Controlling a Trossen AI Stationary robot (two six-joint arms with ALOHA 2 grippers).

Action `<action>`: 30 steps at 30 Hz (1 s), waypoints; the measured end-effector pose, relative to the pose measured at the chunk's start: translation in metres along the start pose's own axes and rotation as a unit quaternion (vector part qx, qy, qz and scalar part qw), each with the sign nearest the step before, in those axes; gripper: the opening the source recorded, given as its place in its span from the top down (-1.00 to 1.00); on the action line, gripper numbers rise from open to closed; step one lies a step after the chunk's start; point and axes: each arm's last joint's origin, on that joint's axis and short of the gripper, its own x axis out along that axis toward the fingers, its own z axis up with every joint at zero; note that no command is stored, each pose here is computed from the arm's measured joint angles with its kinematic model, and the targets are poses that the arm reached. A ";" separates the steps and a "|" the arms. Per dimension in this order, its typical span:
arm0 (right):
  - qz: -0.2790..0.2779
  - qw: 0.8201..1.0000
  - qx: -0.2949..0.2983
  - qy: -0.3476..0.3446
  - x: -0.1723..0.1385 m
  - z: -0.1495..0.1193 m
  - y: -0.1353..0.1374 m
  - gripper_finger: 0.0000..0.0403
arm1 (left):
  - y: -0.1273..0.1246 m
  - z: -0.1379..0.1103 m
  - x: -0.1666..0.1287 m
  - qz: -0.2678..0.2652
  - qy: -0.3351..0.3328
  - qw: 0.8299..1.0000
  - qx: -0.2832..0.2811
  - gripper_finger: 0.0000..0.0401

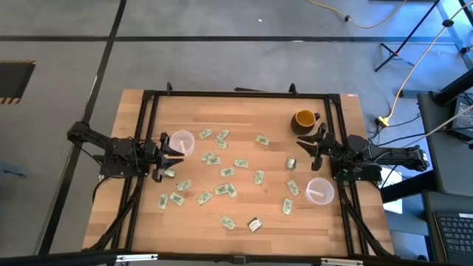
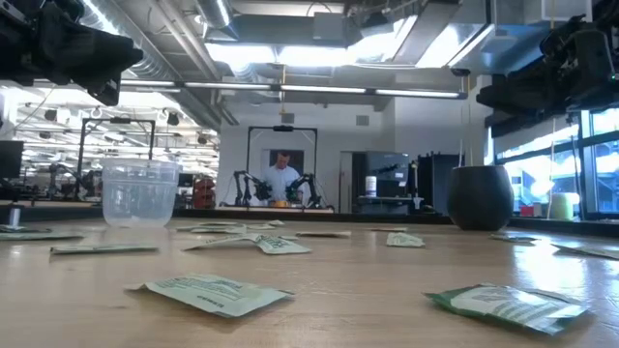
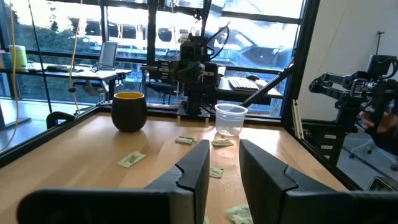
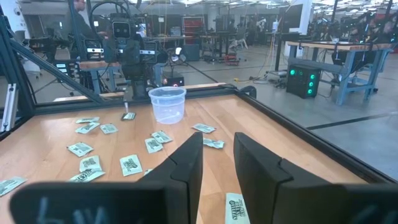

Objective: Pick and place Stevia / Truvia into bins

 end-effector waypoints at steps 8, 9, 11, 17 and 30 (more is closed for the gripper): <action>0.000 1.000 0.022 0.000 0.000 0.000 0.000 0.53 | 0.000 0.000 0.000 0.000 0.000 1.000 0.000 0.59; 0.000 1.000 0.022 0.000 0.000 0.000 0.000 0.53 | 0.000 0.000 0.000 0.000 0.000 1.000 0.000 0.59; 0.000 1.000 0.023 -0.003 0.000 0.001 0.000 0.53 | 0.000 0.000 0.000 0.000 0.000 1.000 0.000 0.59; 0.013 0.999 0.050 -0.003 0.000 0.003 0.001 0.53 | 0.000 0.000 0.000 0.000 0.000 1.000 0.000 0.59; 0.040 0.983 0.070 0.166 0.021 0.072 0.016 0.69 | 0.000 0.000 0.000 0.000 0.000 1.000 0.000 0.59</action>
